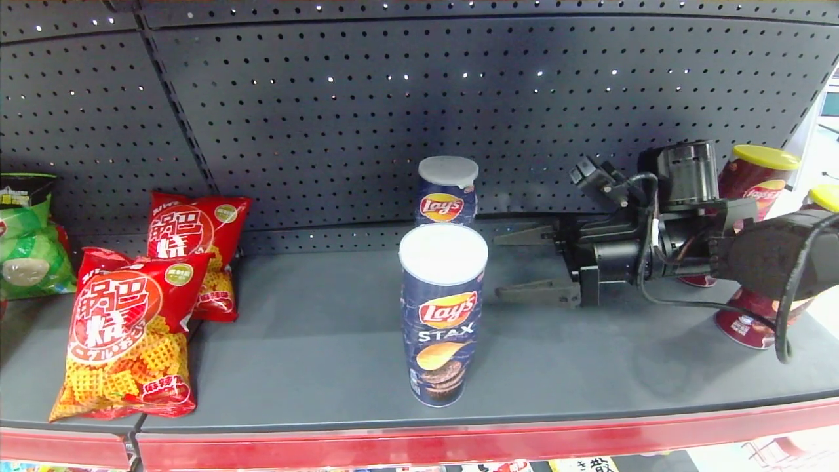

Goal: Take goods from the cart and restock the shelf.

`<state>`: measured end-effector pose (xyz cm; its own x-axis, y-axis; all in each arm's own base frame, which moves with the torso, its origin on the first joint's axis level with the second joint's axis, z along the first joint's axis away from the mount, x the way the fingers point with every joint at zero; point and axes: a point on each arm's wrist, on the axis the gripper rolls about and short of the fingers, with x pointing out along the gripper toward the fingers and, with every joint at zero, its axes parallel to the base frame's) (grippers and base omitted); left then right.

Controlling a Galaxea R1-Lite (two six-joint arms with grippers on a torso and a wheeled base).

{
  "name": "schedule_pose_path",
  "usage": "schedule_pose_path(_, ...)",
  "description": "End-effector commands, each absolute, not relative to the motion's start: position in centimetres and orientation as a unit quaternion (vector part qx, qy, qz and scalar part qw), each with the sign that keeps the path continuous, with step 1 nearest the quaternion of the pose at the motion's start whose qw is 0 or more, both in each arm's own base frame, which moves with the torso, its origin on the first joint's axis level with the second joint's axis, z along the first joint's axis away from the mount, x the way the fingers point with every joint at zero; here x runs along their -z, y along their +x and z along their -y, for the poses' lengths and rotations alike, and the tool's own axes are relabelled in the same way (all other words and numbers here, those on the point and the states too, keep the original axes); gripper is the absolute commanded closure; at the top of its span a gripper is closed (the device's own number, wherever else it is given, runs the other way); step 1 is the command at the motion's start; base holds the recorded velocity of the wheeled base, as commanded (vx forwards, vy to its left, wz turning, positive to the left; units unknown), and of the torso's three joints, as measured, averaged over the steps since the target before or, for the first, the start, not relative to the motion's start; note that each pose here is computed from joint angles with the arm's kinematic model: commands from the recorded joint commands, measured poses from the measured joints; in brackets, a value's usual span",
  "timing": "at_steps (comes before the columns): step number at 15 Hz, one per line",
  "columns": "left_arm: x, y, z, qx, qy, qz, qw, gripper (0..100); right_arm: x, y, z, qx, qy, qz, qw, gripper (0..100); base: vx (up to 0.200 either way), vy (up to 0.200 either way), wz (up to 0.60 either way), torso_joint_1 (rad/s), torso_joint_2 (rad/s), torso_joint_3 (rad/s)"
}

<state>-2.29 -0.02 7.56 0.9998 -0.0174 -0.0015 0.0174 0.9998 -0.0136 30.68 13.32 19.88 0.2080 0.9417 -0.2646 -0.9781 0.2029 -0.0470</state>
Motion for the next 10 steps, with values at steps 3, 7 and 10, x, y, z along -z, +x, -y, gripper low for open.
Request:
schedule_pose_path(3, -7.6, -2.3, 0.0, 0.009, -0.007, -0.001, 1.000, 0, -20.5, 28.8, -13.1, -0.635, -0.108, -0.077, 0.761, 0, 0.000, 0.000, 0.00, 0.000, 0.00, 0.000)
schedule_pose_path(7, -7.6, -2.3, 0.0, 0.009, -0.007, -0.001, 1.000, 0, -20.5, 27.3, -13.8, -0.650, -0.109, -0.077, 0.748, 0, 0.000, 0.000, 0.00, 0.000, 0.00, 0.000)
schedule_pose_path(10, -7.6, -2.3, 0.0, 0.008, -0.007, -0.001, 1.000, 0, -20.6, 26.4, -14.5, -0.662, -0.110, -0.076, 0.737, 0, 0.000, 0.000, 0.00, 0.000, 0.00, 0.000)
